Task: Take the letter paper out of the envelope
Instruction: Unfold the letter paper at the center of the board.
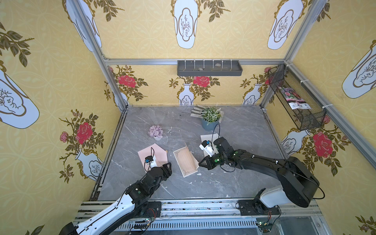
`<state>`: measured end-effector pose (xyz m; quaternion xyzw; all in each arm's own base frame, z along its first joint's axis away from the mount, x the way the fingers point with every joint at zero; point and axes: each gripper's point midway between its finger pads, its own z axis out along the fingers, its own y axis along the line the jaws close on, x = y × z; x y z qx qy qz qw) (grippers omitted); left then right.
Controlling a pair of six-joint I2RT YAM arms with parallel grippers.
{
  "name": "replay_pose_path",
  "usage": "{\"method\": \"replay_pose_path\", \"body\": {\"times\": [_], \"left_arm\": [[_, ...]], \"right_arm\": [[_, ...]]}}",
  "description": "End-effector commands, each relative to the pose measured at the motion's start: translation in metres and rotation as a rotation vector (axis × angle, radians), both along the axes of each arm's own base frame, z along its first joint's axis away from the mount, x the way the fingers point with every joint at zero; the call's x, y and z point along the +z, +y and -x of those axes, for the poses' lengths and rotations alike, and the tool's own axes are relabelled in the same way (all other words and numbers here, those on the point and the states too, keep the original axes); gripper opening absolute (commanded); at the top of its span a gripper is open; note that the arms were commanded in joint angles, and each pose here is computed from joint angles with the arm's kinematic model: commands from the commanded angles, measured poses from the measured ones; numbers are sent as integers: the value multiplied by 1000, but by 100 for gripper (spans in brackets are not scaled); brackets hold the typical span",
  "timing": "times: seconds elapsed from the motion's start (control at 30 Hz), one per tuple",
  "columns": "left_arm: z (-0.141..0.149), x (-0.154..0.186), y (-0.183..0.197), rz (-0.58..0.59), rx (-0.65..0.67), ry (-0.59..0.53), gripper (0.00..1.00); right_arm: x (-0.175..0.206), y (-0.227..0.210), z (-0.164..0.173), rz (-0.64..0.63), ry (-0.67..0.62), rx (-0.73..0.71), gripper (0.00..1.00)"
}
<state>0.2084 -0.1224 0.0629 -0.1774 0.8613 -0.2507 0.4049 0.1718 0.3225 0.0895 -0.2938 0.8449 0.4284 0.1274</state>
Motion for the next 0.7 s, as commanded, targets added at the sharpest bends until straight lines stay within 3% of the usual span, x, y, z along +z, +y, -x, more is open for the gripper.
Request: {"method": "replay_pose_path", "body": {"times": [0.0,0.2,0.3,0.43,0.67], "left_arm": [[-5,7,-11,-14,-46,-5,69],[-15,8,-36,-55,-122,41,62],[-18,18,-43,-36,-120,-32,58],[-19,30,-37,-30,-96,-81,61],[-23,29,-49,-97,-150,-34,62]], "right_arm": [[10,4,-10,-89,-1,-56,0],[-6,-20,-17,-156,79,-133,0],[-16,-30,-18,-126,84,-161,0],[-27,-32,-14,-90,101,-169,0],[-33,-20,-6,-35,61,-158,0]]}}
